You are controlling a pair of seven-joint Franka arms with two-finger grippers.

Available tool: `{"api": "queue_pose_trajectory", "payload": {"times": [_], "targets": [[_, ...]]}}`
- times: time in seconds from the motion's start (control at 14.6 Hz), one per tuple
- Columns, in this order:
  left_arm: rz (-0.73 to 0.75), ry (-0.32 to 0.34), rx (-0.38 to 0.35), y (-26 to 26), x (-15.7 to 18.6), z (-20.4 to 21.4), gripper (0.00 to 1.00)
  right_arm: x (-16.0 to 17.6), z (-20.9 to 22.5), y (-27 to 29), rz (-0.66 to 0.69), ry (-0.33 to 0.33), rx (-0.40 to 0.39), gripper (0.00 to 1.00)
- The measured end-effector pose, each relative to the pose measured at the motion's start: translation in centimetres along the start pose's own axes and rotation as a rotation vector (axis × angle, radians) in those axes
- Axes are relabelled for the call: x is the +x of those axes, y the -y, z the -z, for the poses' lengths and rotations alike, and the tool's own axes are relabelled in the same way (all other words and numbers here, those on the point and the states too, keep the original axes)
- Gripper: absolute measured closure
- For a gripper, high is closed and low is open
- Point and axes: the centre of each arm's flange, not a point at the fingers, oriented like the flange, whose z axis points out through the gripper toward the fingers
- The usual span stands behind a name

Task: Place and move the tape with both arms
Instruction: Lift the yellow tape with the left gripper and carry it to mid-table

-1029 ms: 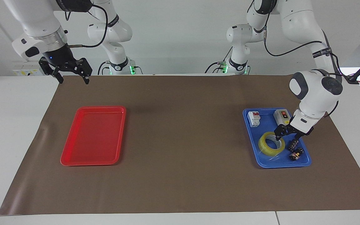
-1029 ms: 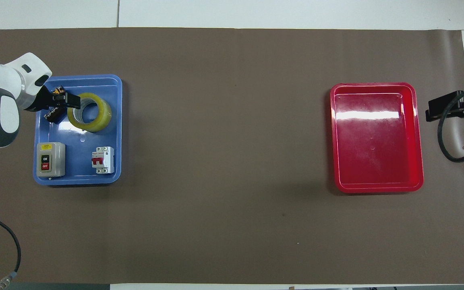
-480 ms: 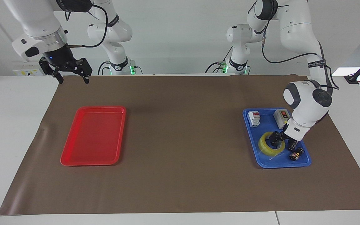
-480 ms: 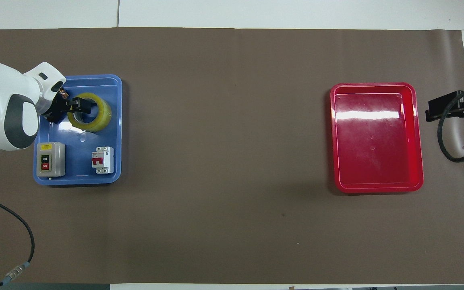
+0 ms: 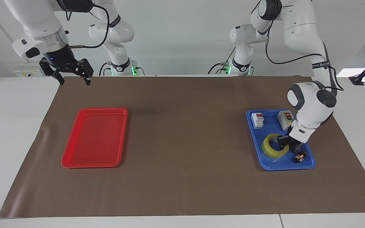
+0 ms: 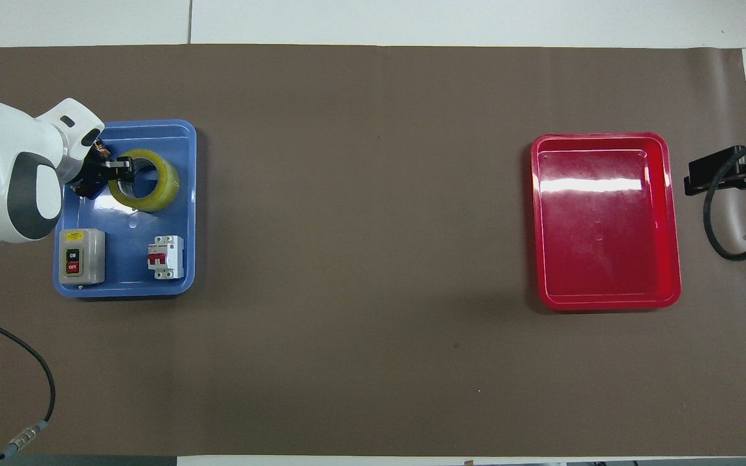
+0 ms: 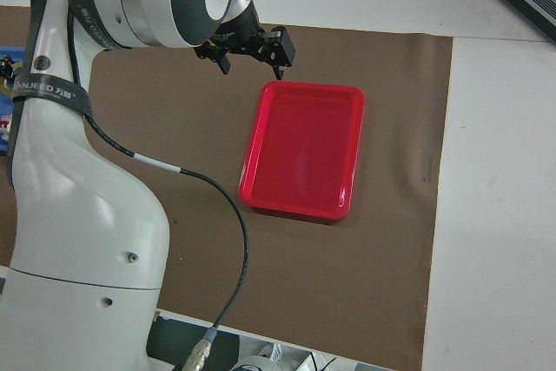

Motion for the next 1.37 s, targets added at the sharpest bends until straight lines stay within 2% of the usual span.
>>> {"api": "queue_pose_trajectory", "payload": {"times": [0.27, 0.55, 0.69, 0.89, 1.17, 1.37], "targets": [[-0.001, 0.001, 0.000, -0.3, -0.1, 2.1, 0.78, 0.0, 0.0, 0.0, 0.000, 0.001, 0.000, 0.00], [0.000, 0.033, -0.005, -2.5, -0.6, 8.1, 0.78, 0.0, -0.1, 0.0, 0.000, 0.002, 0.000, 0.00], [0.028, 0.031, -0.007, -6.2, -1.1, 9.6, 0.78, 0.0, -0.1, 0.0, -0.001, 0.002, 0.000, 0.00], [0.062, 0.053, -0.009, -14.2, -2.8, 8.9, 0.78, 0.0, -0.1, -0.1, -0.001, 0.002, 0.000, 0.00], [0.111, 0.064, 0.017, -25.8, -6.9, 8.0, 0.78, 0.0, -0.1, -0.1, -0.001, 0.002, 0.000, 0.00], [0.133, 0.056, 0.022, -32.2, -10.0, 7.3, 0.78, 0.0, -0.1, -0.1, -0.002, 0.002, 0.000, 0.00]]}}
